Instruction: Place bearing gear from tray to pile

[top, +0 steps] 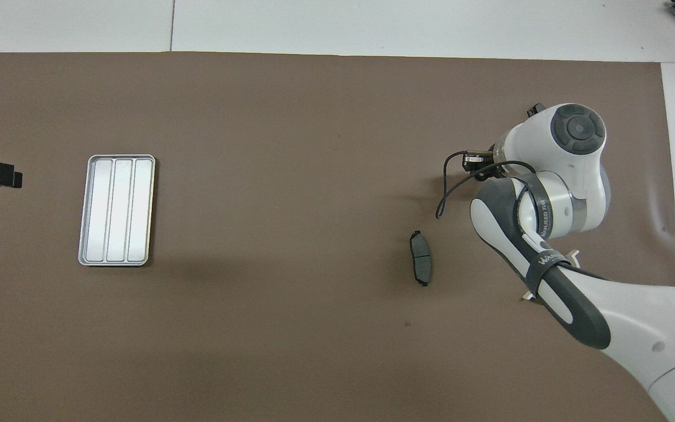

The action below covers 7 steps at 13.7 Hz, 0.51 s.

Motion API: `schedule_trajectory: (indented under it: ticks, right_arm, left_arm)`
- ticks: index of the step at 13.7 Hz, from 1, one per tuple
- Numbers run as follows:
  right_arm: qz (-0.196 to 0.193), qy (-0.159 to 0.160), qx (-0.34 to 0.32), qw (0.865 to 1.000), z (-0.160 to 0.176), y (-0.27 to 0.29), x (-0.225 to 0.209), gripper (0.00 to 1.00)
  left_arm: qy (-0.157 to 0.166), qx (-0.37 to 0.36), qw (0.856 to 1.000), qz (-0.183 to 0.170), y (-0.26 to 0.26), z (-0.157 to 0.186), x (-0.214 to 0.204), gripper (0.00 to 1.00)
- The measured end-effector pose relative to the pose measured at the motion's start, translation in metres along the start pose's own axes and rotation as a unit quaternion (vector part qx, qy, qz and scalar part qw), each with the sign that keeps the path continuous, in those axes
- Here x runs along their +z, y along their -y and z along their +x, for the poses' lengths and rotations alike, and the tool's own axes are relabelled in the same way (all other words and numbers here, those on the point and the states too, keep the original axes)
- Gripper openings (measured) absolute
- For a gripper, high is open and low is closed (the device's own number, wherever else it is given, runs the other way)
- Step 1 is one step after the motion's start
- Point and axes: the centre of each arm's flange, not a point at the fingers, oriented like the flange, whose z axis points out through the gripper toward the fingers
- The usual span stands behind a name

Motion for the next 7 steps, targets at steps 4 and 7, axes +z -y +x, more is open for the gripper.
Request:
schedule_trajectory:
  ticks: [4,7]
  right_arm:
    - [0.007,-0.027,0.005,1.000,0.012,-0.004,-0.028,0.94]
    - [0.006,-0.038,0.007,0.999,0.011,-0.010,-0.090,1.00]
  left_arm:
    - [0.000,0.000,1.000,0.000,0.000,0.000,0.000,1.00]
    - [0.001,0.000,1.000,0.000,0.000,0.000,0.000,1.00]
